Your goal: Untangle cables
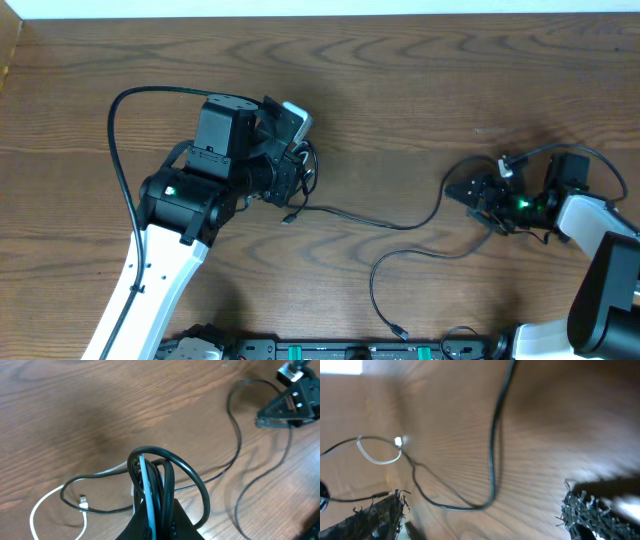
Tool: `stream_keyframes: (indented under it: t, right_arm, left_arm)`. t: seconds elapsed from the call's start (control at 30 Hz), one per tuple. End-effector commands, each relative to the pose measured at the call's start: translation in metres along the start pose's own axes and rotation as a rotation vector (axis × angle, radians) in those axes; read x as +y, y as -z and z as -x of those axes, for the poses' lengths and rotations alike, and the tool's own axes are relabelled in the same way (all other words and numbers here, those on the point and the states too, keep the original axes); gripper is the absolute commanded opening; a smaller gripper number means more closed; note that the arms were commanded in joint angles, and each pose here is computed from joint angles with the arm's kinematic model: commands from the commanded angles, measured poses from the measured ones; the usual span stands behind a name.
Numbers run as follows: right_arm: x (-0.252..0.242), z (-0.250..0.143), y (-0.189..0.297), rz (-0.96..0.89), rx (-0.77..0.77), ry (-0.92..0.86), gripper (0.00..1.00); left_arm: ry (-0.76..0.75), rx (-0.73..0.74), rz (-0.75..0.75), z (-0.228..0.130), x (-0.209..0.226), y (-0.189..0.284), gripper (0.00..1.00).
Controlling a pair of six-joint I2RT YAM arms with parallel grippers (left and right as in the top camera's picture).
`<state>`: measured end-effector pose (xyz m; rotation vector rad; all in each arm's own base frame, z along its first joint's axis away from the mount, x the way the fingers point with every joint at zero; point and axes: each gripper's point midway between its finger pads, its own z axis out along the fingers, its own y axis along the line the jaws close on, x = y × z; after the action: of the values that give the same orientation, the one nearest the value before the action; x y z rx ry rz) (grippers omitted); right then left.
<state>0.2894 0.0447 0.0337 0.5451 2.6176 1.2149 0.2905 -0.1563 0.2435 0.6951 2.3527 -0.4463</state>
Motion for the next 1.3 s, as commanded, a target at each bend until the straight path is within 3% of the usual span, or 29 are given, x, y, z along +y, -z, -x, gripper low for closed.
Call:
stream_keyframes:
  t: [0.0,0.27,0.53,0.63,0.93,1.27]
  right_arm:
    - [0.0,0.014,0.017,-0.089,-0.065,0.015,0.99]
    - [0.007,0.014,0.055,-0.253,-0.183,0.071,0.99]
    - [0.029,0.014,0.086,-0.303,-0.298,0.188,0.99]
    - [0.051,0.012,0.089,-0.241,-0.315,0.292,0.99]
    - [0.157,-0.017,0.081,0.215,-0.262,0.682,0.99]
    - [0.196,-0.035,0.065,0.307,-0.23,0.856,0.99]
  left_arm:
    - [-0.026,-0.041,0.05,0.014,0.008,0.008,0.07]
    - [0.001,-0.1,0.055,0.028,0.009,0.009,0.08]
    - [0.031,-0.105,0.046,0.029,0.008,0.009,0.08]
    - [0.029,-0.108,0.007,0.03,0.002,0.008,0.08]
    - [0.012,-0.135,-0.202,0.039,-0.031,0.004,0.08]
    - [-0.126,-0.21,-0.519,0.049,-0.081,0.02,0.07]
